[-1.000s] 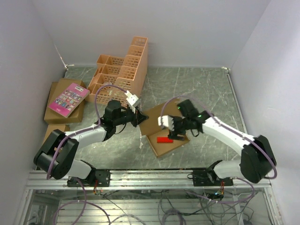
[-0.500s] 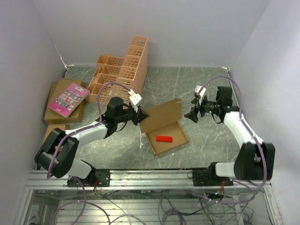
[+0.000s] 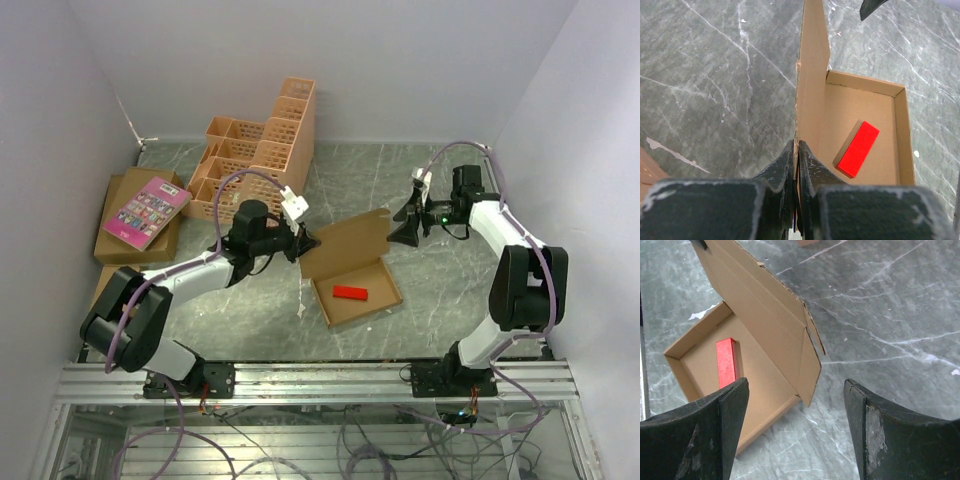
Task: Fold the paper box
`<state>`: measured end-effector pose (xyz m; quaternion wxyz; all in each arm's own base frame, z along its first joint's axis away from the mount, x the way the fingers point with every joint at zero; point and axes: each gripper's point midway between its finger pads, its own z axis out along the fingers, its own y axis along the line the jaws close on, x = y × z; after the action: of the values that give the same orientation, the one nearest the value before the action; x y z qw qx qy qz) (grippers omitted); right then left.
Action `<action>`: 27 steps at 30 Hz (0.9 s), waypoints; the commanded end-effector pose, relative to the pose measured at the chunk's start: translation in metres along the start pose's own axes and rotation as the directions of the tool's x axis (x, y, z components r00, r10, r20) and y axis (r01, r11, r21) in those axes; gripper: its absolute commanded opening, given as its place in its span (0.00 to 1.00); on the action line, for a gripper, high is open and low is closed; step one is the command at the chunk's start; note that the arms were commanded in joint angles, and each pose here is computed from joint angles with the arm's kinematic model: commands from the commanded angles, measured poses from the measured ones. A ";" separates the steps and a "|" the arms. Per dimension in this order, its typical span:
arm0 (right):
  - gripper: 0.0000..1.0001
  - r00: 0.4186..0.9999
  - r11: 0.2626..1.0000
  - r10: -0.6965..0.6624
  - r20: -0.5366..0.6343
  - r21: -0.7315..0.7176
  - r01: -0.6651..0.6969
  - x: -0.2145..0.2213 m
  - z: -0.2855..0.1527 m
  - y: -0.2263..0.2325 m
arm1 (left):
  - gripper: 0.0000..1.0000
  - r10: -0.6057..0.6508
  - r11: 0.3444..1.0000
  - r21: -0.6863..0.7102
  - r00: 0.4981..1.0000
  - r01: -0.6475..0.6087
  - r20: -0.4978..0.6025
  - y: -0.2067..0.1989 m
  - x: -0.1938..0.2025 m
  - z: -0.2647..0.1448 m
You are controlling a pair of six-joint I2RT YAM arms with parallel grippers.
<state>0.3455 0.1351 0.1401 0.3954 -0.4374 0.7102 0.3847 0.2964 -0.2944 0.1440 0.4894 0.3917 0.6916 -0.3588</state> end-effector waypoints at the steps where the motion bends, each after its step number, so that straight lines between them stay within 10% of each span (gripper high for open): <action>1: 0.73 0.999 0.998 0.055 -0.004 -0.037 -0.055 0.002 0.011 0.002 | 0.13 0.042 0.999 0.017 0.999 -0.041 -0.003 0.002 -0.005 0.006; 8: 0.58 0.997 0.997 0.078 -0.022 -0.028 -0.078 0.006 0.017 -0.009 | 0.12 0.055 0.998 0.022 0.998 -0.055 -0.020 0.005 -0.006 0.011; 20: 0.00 0.997 0.996 0.073 -0.036 -0.042 -0.074 0.013 0.015 0.003 | 0.13 0.058 0.998 0.014 0.998 -0.057 -0.026 0.011 -0.012 0.016; 27: 0.00 0.999 0.994 0.039 0.005 0.104 -0.039 0.000 0.004 0.002 | 0.19 -0.028 0.994 -0.104 0.999 0.024 -0.033 0.030 -0.016 0.019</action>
<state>0.3437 0.1385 0.1194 0.3732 -0.4218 0.7347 0.3782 0.3125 -0.3026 0.1455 0.4784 0.4053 0.6972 -0.3475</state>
